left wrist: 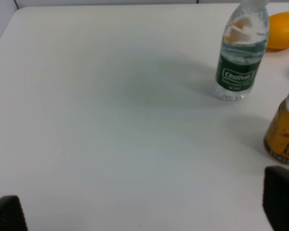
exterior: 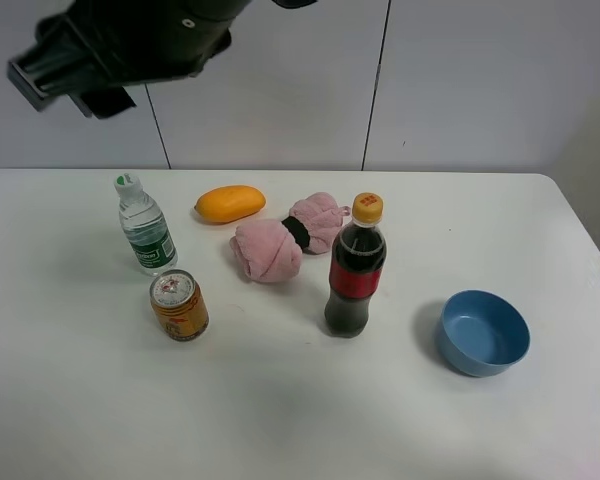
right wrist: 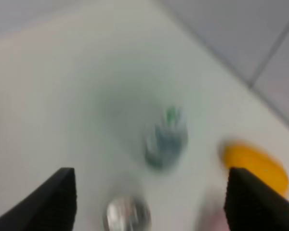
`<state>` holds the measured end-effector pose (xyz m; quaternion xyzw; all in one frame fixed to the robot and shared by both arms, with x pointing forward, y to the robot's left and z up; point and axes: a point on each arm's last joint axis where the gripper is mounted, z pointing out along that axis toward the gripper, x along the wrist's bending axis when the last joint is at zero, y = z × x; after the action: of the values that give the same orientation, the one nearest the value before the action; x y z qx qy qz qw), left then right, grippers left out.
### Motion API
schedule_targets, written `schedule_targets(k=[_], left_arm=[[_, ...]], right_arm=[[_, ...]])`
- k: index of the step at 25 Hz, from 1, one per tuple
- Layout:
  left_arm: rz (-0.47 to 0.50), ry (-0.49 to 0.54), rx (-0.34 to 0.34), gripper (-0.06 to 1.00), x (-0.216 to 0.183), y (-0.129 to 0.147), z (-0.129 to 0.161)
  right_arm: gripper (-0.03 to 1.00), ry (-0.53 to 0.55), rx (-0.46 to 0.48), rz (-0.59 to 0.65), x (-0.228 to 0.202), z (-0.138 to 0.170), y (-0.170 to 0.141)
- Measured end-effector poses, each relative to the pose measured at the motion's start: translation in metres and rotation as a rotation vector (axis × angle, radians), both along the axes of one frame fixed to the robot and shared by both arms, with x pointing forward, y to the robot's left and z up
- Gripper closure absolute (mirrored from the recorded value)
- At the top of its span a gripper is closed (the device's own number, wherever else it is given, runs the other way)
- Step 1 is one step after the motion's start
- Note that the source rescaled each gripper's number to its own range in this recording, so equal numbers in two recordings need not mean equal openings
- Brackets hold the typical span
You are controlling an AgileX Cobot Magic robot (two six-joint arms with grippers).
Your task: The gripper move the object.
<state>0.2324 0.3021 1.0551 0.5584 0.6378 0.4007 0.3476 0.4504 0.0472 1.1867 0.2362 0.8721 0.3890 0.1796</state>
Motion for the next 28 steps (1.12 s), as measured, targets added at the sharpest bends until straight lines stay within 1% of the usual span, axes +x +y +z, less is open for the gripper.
schedule_targets(k=[1, 3, 4, 5, 7, 8, 12, 15, 18, 22, 25, 28], left_arm=[[0.000, 0.000, 0.000, -0.06, 0.000, 0.000, 0.000], [0.000, 0.000, 0.000, -0.06, 0.000, 0.000, 0.000], [0.000, 0.000, 0.000, -0.06, 0.000, 0.000, 0.000], [0.000, 0.000, 0.000, -0.06, 0.000, 0.000, 0.000], [0.000, 0.000, 0.000, -0.06, 0.000, 0.000, 0.000], [0.000, 0.000, 0.000, -0.06, 0.000, 0.000, 0.000], [0.000, 0.000, 0.000, -0.06, 0.000, 0.000, 0.000], [0.000, 0.000, 0.000, -0.06, 0.000, 0.000, 0.000], [0.000, 0.000, 0.000, -0.06, 0.000, 0.000, 0.000], [0.000, 0.000, 0.000, -0.06, 0.000, 0.000, 0.000], [0.000, 0.000, 0.000, -0.06, 0.000, 0.000, 0.000], [0.000, 0.000, 0.000, -0.06, 0.000, 0.000, 0.000]], right_arm=[[0.67, 0.026, -0.054, -0.005, -0.003, 0.000, -0.007], [0.44, 0.065, -0.127, -0.028, -0.010, 0.006, -0.024], [0.30, 0.085, -0.151, -0.045, -0.011, 0.010, -0.033], [0.17, 0.088, -0.148, -0.062, -0.012, 0.017, -0.043], [0.04, 0.086, -0.124, -0.105, -0.010, 0.030, -0.063], [-0.01, 0.078, -0.090, -0.165, -0.005, 0.042, -0.088], [-0.03, 0.080, -0.049, -0.307, 0.008, 0.054, -0.141], [-0.03, 0.106, -0.020, -0.425, 0.017, 0.056, -0.181], [-0.03, 0.150, -0.003, -0.550, 0.021, 0.049, -0.224], [-0.03, 0.186, -0.007, -0.732, 0.006, 0.033, -0.284], [-0.03, 0.204, -0.009, -0.835, -0.017, 0.019, -0.313], [-0.03, 0.187, 0.030, -0.908, -0.054, 0.012, -0.331]])
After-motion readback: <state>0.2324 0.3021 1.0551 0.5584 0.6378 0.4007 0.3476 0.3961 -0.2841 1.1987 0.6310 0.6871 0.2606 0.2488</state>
